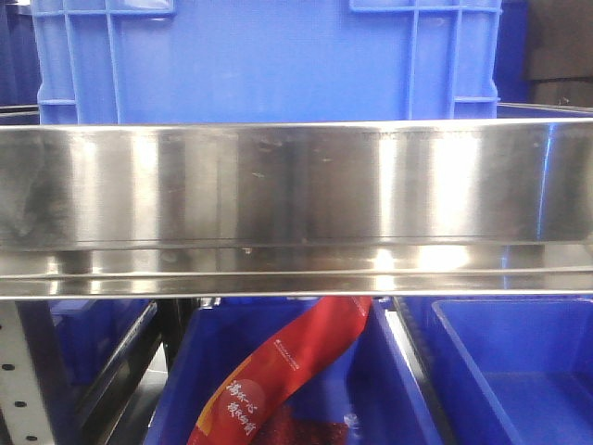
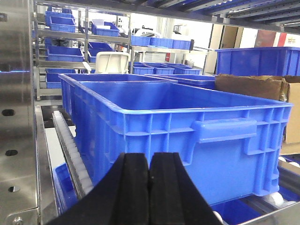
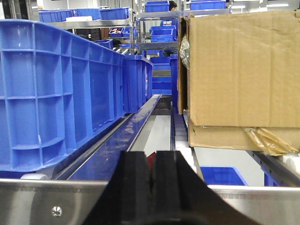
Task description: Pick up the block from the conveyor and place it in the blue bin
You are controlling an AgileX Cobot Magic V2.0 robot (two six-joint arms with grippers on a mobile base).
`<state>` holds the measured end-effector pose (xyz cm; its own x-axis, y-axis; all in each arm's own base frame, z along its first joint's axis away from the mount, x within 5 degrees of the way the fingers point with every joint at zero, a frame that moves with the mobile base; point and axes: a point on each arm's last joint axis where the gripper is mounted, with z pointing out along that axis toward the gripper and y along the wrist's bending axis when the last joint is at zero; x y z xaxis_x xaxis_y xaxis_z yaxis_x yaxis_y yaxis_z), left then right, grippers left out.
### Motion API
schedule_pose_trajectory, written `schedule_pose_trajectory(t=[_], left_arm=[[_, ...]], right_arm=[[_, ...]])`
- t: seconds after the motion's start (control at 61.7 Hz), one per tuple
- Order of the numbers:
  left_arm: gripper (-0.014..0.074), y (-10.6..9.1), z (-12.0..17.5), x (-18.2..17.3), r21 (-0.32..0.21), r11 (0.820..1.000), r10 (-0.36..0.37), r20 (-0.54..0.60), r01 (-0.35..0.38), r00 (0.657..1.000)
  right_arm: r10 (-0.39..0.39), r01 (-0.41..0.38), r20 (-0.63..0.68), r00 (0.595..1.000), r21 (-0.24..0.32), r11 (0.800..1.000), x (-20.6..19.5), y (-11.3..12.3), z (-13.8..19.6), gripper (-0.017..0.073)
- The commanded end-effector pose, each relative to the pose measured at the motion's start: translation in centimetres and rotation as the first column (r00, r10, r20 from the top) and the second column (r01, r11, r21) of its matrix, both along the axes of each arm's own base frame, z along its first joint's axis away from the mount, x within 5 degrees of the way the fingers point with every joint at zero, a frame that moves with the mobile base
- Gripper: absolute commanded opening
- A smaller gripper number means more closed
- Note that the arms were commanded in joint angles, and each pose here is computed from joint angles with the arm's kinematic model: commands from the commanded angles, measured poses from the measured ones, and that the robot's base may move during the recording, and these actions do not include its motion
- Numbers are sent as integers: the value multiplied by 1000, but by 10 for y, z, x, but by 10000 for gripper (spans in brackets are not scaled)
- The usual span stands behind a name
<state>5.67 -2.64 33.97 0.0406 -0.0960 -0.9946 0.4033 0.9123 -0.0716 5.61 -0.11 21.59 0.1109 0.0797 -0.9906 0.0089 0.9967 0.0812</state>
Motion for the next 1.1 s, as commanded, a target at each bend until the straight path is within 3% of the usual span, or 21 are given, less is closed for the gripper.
schedule_pose_trajectory(t=[0.0, 0.454, 0.502, 0.551, 0.616, 0.648, 0.729, 0.956, 1.053, 1.086], left_arm=[[-111, 1, 2, -1, -13, 1000, 7, 21, -6, 1000], [-111, 1, 2, -1, -13, 1000, 7, 21, -6, 1000], [-111, 2, 0, 0, 21, 1000, 21, 21, -22, 1000], [-111, 4, -6, 0, 90, 994, 61, 47, -65, 997], [-111, 9, -16, 0, 178, 975, 124, 69, -134, 990], [-111, 11, -24, -1, 173, 973, 148, 56, -156, 987], [-111, 16, -46, -2, 95, 970, 224, 13, -224, 975], [-111, 26, -110, -4, 94, 917, 387, 28, -387, 922], [-111, 27, -130, 0, 50, 913, 407, -12, -406, 913], [-111, 27, -127, -1, 33, 912, 408, 27, -409, 913]], right_arm=[[-5, 5, 30, 1000, -8, 1000, -1, 0, 2, -160], [-5, 5, 30, 1000, -8, 1000, -1, 0, 2, -160], [-5, 5, 30, 1000, -8, 1000, -1, 0, 2, -160], [-5, 5, 30, 1000, -8, 1000, -1, 0, 2, -160], [-5, 5, 30, 1000, -8, 1000, -1, 0, 2, -160], [-5, 5, 30, 1000, -8, 1000, -1, 0, 2, -160], [-5, 5, 30, 1000, -8, 1000, -1, 0, 2, -160], [-5, 5, 30, 1000, -8, 1000, -1, 0, 2, -160], [-5, 5, 30, 1000, -8, 1000, -1, 0, 2, -160], [-5, 5, 30, 1000, -8, 1000, -1, 0, 2, -160]])
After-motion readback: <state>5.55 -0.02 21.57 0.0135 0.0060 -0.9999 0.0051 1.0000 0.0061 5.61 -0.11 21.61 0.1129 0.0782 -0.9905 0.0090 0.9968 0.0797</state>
